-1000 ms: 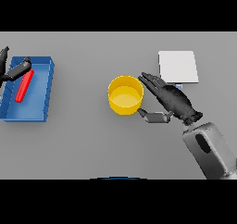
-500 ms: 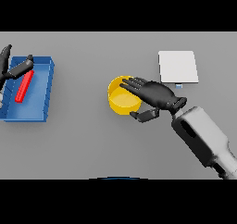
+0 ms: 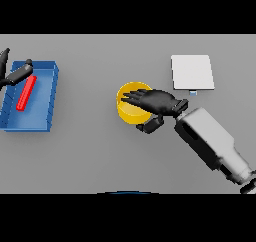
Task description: Pick up the red beaker and tilt it to pour out 1 green nut into yellow bowl. Pick up the yellow bowl and place it on the metallic measuring scale.
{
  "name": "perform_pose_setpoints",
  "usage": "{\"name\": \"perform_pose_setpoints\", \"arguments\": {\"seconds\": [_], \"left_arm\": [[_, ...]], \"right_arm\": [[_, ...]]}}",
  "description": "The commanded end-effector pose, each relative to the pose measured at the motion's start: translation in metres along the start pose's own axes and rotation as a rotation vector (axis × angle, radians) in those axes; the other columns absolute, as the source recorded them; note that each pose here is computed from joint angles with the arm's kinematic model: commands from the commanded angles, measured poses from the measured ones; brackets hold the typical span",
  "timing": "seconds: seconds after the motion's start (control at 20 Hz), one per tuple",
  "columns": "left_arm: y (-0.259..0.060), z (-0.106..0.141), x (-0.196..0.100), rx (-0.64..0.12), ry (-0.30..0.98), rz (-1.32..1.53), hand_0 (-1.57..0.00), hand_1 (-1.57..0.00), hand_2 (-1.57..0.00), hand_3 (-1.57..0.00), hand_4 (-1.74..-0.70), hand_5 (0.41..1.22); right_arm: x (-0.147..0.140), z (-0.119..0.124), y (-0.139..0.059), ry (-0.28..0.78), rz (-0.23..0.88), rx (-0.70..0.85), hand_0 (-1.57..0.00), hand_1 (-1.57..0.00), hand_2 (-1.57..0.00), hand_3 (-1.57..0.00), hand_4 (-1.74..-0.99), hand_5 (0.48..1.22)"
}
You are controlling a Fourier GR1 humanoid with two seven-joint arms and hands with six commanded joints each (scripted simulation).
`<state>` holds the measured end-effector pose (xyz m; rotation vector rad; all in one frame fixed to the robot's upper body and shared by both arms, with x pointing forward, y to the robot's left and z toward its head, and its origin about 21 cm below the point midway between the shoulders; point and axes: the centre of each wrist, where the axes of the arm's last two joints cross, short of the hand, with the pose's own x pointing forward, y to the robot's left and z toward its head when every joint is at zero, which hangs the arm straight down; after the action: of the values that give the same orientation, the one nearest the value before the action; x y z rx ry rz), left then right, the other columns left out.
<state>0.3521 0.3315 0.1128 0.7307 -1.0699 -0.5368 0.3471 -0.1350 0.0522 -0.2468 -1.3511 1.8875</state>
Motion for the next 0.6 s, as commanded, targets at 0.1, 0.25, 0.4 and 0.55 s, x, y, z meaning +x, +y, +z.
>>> {"name": "perform_pose_setpoints", "arguments": {"seconds": [0.1,0.25,0.4,0.55], "left_arm": [[0.0,-0.001,-0.003,0.001,0.003,0.005,0.0,0.0,0.0,0.0,-0.8,0.737],[0.003,-0.002,-0.002,0.002,-0.003,0.004,0.0,0.0,0.0,0.0,-0.8,0.735],[0.0,-0.002,-0.003,-0.002,-0.007,0.001,0.0,0.0,0.0,0.0,-0.79,0.729],[0.005,-0.001,0.0,0.013,-0.012,0.012,0.0,0.0,0.0,0.0,-0.79,0.723]], "right_arm": [[-0.001,-0.003,0.001,0.007,0.022,0.037,0.0,0.0,0.0,0.0,-1.3,0.671],[-0.001,-0.009,-0.003,0.019,0.05,0.081,0.0,0.0,0.0,0.0,-1.307,0.69],[0.003,-0.016,0.0,0.019,0.061,0.093,0.0,0.0,0.0,-0.01,-1.308,0.729],[0.004,-0.016,0.002,0.046,0.08,0.118,-0.09,-0.11,-0.13,-0.16,-1.362,0.82]]}}
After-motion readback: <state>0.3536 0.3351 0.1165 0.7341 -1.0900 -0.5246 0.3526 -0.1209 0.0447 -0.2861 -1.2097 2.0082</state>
